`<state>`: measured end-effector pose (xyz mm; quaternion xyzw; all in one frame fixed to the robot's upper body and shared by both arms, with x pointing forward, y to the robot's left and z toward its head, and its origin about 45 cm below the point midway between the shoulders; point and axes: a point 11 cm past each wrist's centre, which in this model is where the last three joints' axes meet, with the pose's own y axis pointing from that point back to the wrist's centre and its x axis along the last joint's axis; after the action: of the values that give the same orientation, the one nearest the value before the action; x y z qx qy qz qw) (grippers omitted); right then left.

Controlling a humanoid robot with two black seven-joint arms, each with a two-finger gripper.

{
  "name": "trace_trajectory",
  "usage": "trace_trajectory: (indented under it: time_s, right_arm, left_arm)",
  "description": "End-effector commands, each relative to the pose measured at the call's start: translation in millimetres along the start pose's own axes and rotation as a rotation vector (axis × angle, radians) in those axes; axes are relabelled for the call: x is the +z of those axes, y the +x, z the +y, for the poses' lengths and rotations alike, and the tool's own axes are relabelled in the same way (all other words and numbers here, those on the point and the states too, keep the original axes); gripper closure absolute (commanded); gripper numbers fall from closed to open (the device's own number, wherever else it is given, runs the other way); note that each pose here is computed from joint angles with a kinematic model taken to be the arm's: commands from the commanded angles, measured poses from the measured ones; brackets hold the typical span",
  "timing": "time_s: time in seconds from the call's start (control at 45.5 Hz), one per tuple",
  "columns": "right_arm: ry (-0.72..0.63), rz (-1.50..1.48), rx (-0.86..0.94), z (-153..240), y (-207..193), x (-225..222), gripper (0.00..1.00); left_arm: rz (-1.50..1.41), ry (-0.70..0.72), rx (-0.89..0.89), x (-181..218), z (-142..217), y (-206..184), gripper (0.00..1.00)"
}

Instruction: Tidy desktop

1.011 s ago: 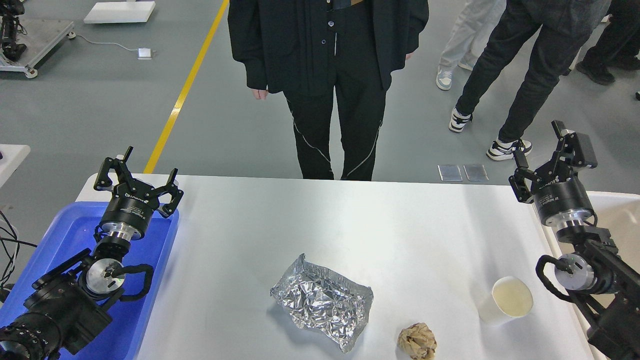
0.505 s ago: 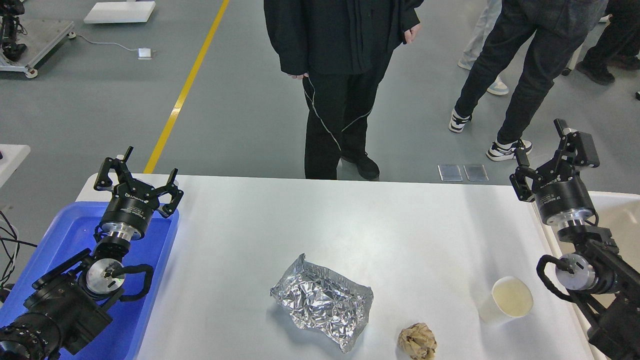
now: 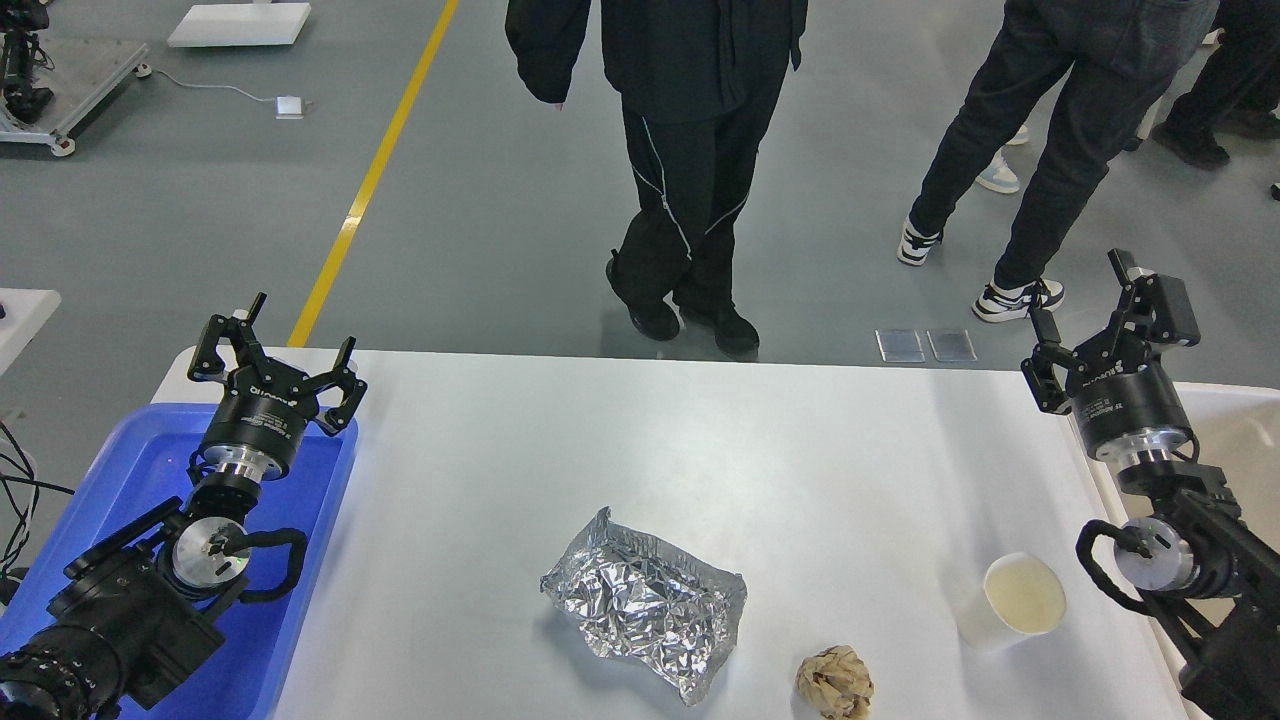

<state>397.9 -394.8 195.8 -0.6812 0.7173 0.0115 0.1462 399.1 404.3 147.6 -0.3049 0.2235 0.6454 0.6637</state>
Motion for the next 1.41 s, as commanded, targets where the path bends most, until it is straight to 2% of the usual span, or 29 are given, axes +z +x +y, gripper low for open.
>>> trace_trajectory:
  time_s: [0.0,0.242,0.374,0.615,0.857,0.923,1.165,1.385]
  right_arm:
    - [0.004,0.006,0.006,-2.6,-1.7,-1.1,0.0]
    - [0.003,0.028,0.006,-2.8,3.3,-3.9,0.0]
    - [0.006,0.092,0.004,-2.8,21.1,-17.7,0.0]
    - [-0.092,0.336,-0.102,4.9,47.6,-33.0,0.0]
    - [-0.169,0.655,-0.25,3.2,70.2,-67.8,0.0]
    - [-0.214,0.745,-0.314,6.3,72.3,-67.7,0.0]
    - [-0.471,1.199,-0.764,31.1,64.9,-31.7,0.0]
    - [-0.592,1.456,-1.018,36.1,71.0,-35.4,0.0]
  left_arm:
    - [0.0,0.0,0.0,0.0,0.0,0.0,0.0]
    - [0.0,0.0,0.0,0.0,0.0,0.0,0.0]
    - [0.0,0.0,0.0,0.0,0.0,0.0,0.0]
    - [0.0,0.0,0.0,0.0,0.0,0.0,0.0]
    - [0.0,0.0,0.0,0.0,0.0,0.0,0.0]
    - [0.0,0.0,0.0,0.0,0.0,0.0,0.0]
    - [0.0,0.0,0.0,0.0,0.0,0.0,0.0]
    - [0.0,0.0,0.0,0.0,0.0,0.0,0.0]
